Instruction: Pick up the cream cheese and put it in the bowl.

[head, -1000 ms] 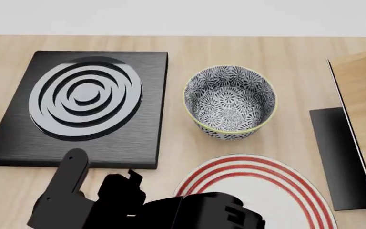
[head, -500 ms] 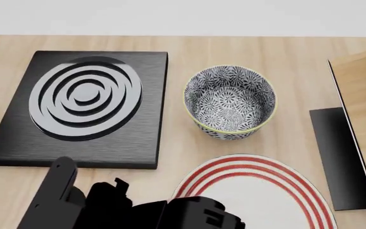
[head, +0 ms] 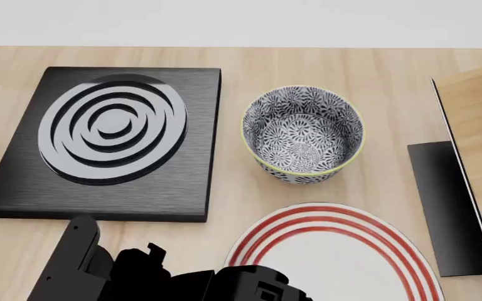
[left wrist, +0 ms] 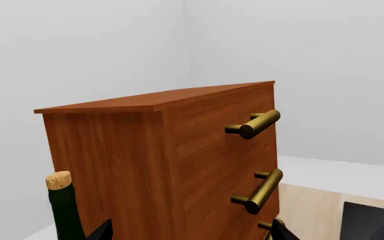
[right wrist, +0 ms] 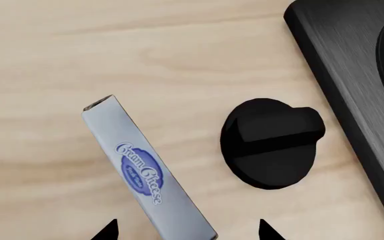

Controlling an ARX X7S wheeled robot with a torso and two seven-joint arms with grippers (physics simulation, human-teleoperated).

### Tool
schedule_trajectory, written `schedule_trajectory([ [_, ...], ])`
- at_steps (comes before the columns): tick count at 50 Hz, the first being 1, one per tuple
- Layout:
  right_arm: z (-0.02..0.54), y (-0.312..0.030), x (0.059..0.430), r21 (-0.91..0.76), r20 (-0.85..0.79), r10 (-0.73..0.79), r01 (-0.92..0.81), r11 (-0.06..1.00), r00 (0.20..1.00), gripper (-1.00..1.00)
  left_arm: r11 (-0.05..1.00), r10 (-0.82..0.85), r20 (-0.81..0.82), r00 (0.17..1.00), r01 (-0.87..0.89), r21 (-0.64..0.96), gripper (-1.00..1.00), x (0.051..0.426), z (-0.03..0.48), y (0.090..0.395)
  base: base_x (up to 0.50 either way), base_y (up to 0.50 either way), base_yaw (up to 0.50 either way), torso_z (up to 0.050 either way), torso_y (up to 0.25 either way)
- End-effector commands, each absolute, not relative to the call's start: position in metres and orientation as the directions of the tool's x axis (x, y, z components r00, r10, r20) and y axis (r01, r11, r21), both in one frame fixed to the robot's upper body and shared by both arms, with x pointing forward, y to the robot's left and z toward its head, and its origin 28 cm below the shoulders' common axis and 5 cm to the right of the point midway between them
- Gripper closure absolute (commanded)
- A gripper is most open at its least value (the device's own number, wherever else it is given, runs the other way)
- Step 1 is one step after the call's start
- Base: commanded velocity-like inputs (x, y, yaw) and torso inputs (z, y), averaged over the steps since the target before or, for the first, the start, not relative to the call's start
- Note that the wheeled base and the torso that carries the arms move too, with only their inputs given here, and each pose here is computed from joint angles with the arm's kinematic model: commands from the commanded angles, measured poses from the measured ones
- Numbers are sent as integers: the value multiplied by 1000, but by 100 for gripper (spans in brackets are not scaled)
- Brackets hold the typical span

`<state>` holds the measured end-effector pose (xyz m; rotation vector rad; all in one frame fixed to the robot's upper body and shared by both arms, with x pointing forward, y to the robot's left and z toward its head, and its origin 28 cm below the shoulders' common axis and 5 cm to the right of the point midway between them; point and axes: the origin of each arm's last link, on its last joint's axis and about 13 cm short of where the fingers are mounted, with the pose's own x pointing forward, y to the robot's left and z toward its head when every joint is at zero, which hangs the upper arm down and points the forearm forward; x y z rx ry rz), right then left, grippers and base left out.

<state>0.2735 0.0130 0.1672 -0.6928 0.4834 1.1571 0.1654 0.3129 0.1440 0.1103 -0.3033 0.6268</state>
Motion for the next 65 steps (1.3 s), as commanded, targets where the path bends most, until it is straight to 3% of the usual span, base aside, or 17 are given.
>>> schedule_trajectory([
  [1, 160, 13, 277, -231, -681, 654, -944, 235, 330, -100, 805, 562, 314, 765, -594, 8, -100, 165, 144, 313, 0, 0, 0, 0, 0],
  [65, 140, 17, 293, -207, -728, 617, -953, 219, 300, -100, 801, 566, 327, 757, -598, -3, -100, 164, 145, 313, 0, 0, 0, 0, 0],
])
